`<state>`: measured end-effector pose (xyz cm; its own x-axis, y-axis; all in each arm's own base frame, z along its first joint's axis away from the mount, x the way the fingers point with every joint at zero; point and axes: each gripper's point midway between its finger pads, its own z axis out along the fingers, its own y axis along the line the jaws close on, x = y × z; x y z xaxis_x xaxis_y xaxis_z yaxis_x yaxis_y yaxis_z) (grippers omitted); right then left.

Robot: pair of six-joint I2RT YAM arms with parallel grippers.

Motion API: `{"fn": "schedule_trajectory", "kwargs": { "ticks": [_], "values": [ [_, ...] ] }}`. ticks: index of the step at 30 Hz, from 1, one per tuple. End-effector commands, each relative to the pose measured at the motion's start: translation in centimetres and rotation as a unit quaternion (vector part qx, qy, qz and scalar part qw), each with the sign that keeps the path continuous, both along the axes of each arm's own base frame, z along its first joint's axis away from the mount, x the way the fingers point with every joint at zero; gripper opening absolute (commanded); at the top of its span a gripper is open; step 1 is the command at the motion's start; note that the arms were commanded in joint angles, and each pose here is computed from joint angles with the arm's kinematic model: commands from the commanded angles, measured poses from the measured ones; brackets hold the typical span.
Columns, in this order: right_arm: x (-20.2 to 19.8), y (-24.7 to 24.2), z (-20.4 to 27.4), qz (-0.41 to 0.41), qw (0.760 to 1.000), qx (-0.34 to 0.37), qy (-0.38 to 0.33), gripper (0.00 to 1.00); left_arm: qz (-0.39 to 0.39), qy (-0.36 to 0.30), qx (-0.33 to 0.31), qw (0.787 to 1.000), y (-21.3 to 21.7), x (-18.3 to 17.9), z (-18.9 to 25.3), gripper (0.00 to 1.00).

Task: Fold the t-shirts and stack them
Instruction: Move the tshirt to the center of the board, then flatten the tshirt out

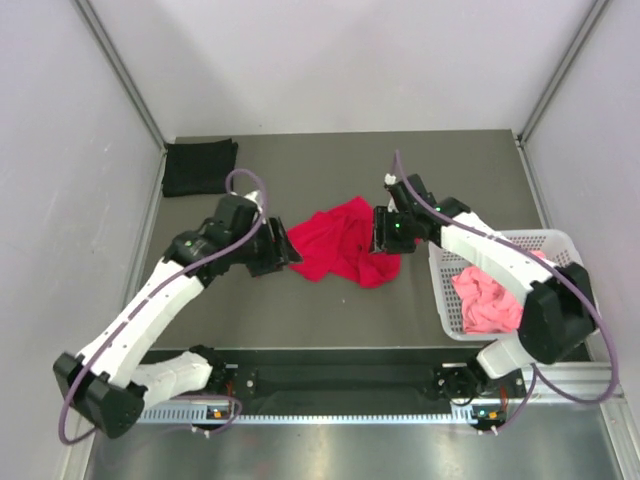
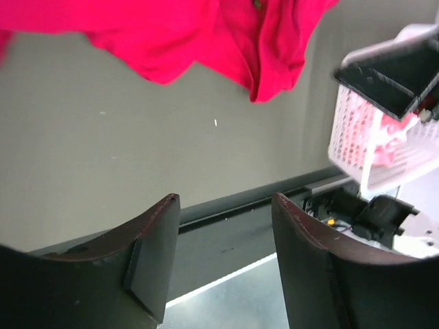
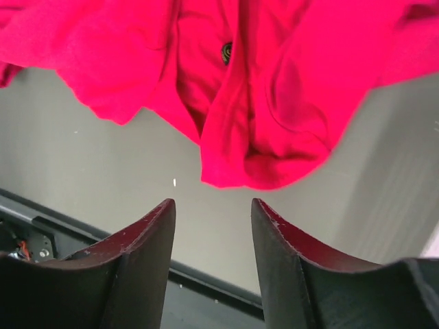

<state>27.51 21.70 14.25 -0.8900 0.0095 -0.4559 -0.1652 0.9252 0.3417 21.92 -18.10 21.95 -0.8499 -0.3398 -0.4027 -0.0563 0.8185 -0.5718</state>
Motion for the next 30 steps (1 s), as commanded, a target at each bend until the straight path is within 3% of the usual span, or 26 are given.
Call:
{"fn": "schedule_trajectory", "kwargs": {
  "ticks": [1, 4, 9, 14, 21, 25, 30],
  "values": [
    [2.0, 2.2, -1.2, 0.024, 1.0, 0.017, -0.011, 0.5, -0.025, -0.004, -0.018, 1.0, -3.6, 1.7, -2.0, 0.59],
    [1.7, 2.0, -2.8, 0.032, 0.999, -0.002, 0.008, 0.55, -0.041, -0.01, -0.018, 0.999, -4.9, 3.4, -3.8, 0.59],
    [0.6, 1.3, -5.1, 0.053, 0.997, -0.051, 0.011, 0.6, -0.086, 0.02, 0.041, 0.995, -6.5, 6.5, -8.1, 0.64],
    [0.2, 0.9, -7.2, 0.052, 0.995, -0.08, 0.025, 0.6, -0.096, 0.059, 0.082, 0.99, -7.6, 9.1, -12.5, 0.64],
    [0.1, 0.7, -8.8, 0.055, 0.993, -0.097, 0.034, 0.56, -0.094, 0.073, 0.087, 0.989, -9.3, 11.6, -14.5, 0.59],
    [0.2, 1.0, -9.1, 0.058, 0.993, -0.099, 0.036, 0.57, -0.085, 0.055, 0.095, 0.99, -9.5, 13.2, -14.2, 0.51],
    [0.5, 1.2, -9.2, 0.058, 0.992, -0.101, 0.038, 0.57, -0.085, 0.036, 0.08, 0.993, -10.9, 14.5, -14.0, 0.54]
  ]
}}
